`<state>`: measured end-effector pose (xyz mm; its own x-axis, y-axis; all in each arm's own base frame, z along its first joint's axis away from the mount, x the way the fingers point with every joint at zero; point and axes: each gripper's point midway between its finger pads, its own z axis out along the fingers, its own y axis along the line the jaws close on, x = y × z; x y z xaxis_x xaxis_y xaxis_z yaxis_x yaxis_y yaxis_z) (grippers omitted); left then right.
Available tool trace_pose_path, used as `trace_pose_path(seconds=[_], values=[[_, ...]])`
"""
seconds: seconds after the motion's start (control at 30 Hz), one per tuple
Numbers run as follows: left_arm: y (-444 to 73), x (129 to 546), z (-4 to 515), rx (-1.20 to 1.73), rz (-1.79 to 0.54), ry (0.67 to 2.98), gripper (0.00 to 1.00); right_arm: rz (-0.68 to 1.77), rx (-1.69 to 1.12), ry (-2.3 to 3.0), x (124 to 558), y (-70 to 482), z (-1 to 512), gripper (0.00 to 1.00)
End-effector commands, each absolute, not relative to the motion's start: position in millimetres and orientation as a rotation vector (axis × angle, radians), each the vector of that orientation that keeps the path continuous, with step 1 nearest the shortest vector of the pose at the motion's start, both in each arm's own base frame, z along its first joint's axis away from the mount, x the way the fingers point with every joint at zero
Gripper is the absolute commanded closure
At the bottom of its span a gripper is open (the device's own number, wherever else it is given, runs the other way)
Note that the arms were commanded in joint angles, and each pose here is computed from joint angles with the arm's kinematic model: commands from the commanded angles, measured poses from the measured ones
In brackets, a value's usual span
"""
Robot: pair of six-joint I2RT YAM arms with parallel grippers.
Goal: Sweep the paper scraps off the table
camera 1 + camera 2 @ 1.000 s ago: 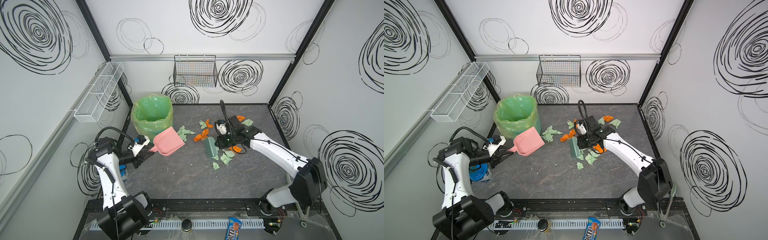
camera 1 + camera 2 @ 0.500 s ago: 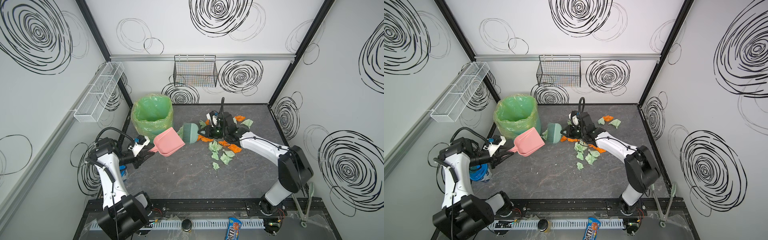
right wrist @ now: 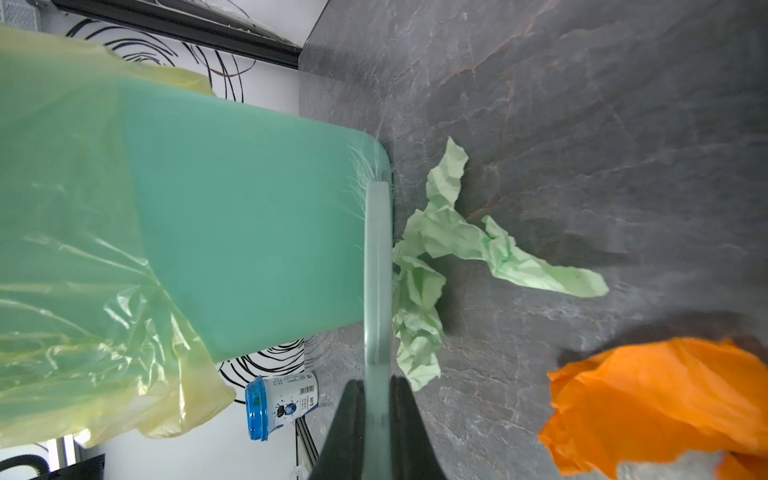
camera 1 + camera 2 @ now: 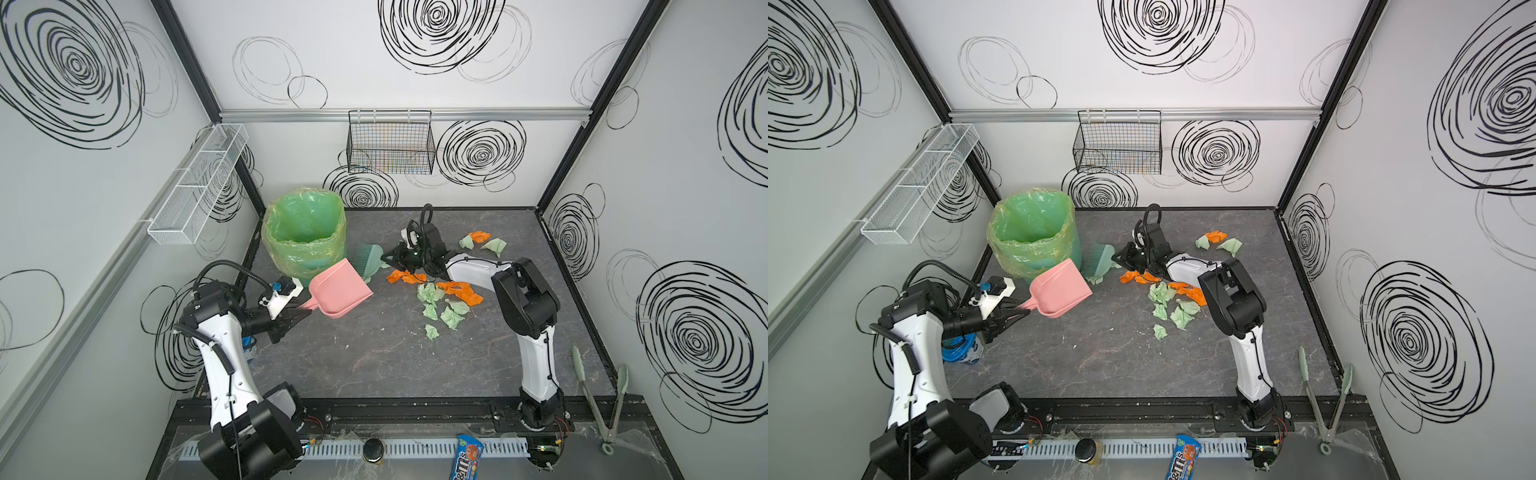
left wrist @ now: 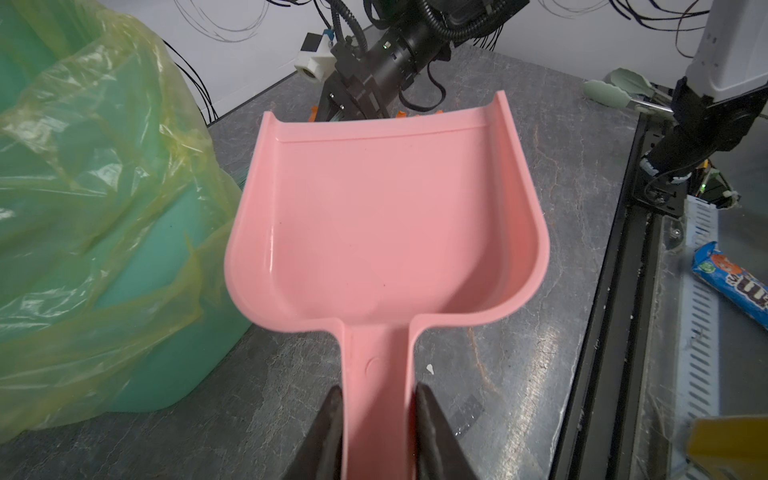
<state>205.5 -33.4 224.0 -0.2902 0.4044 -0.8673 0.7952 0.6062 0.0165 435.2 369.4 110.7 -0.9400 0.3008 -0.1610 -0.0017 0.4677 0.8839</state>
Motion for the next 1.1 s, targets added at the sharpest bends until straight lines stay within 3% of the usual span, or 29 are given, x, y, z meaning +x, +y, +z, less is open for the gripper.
trace_pose_path(seconds=[0.0, 0.23, 0.5, 0.73, 0.93, 1.07], values=[[-37, 200, 223, 0.953, -0.553, 1.906, 1.0, 1.506, 0.316, 2.394, 438, 354, 109, 1.0], [-37, 200, 221, 0.949, -0.57, 1.907, 1.0, 1.386, 0.361, 2.448, 414, 298, 93, 1.0], [-38, 203, 221, 0.936, -0.6, 1.9, 1.0, 1.213, 0.369, 2.454, 393, 233, 111, 1.0], [-39, 202, 217, 0.962, -0.598, 1.907, 1.0, 1.193, 0.258, 2.388, 381, 224, 163, 1.0], [-36, 202, 210, 0.972, -0.586, 1.93, 1.0, 1.038, 0.194, 2.298, 391, 208, 207, 1.0], [-38, 201, 210, 0.959, -0.604, 1.926, 1.0, 1.16, 0.22, 2.219, 410, 219, 224, 1.0]])
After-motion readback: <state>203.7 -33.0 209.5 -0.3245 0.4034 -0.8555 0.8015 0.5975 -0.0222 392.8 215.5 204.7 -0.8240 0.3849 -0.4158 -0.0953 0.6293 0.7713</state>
